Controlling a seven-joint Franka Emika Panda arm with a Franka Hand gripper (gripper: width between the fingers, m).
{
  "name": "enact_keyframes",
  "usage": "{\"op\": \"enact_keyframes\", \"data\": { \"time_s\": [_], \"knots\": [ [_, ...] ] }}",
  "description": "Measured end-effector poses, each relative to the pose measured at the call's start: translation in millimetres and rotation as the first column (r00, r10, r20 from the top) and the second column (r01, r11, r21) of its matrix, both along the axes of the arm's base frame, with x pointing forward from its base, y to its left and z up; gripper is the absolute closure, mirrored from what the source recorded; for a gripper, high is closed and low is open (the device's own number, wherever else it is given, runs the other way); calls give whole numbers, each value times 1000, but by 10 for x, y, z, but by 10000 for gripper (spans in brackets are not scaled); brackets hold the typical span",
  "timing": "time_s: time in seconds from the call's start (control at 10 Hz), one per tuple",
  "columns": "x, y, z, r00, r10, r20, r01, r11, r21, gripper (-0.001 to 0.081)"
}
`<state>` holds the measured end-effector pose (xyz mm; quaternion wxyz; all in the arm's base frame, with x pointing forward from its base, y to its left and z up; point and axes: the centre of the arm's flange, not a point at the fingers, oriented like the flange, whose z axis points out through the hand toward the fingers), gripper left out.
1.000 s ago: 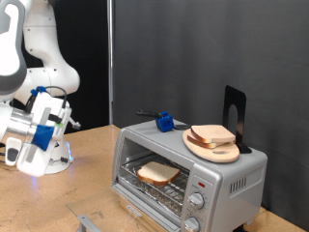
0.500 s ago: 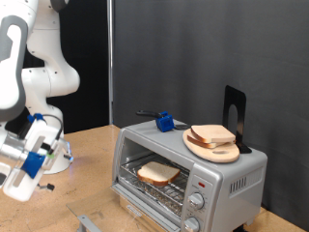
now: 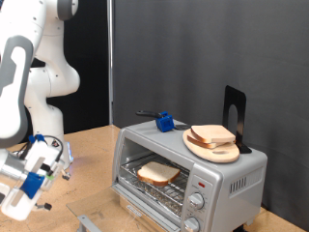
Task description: Make a piece of toast with the oven
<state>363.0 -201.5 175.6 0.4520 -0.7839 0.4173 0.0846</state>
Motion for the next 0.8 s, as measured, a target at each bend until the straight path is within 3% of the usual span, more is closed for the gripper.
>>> {"op": "enact_keyframes", "data": {
  "time_s": [0.5, 0.8],
  "knots": [
    [146, 342, -312, 998, 67, 13, -67, 997, 25, 1],
    [205, 614, -246, 989, 138, 62, -144, 983, 117, 1]
  ]
}}
